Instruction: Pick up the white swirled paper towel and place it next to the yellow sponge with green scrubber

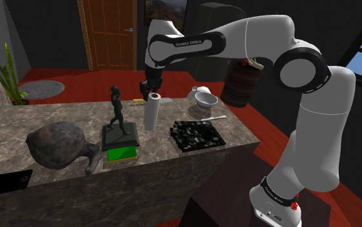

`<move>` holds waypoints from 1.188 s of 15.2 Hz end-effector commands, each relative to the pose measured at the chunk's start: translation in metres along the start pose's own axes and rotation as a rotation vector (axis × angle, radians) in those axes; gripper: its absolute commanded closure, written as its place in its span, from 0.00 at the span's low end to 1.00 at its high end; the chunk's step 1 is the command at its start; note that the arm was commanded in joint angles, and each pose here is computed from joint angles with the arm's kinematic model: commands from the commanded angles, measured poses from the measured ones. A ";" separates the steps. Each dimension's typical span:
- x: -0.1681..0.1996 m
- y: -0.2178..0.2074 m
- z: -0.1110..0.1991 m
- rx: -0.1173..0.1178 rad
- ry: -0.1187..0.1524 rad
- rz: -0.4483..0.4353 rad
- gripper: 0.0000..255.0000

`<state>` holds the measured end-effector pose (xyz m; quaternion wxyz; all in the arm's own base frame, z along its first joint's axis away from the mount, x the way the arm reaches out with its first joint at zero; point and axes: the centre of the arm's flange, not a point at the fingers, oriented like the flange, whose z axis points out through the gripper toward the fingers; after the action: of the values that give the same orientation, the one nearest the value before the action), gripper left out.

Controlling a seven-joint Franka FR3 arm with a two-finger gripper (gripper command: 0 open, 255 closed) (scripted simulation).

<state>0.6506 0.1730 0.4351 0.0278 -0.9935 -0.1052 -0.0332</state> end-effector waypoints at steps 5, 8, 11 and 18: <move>-0.002 0.001 0.033 0.000 0.000 0.000 1.00; -0.004 0.002 0.049 0.000 0.000 0.000 1.00; -0.005 0.003 0.064 0.000 0.000 0.000 1.00; -0.007 0.004 0.090 0.000 0.000 0.000 1.00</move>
<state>0.6505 0.1730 0.3462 0.0278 -0.9935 -0.1051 -0.0332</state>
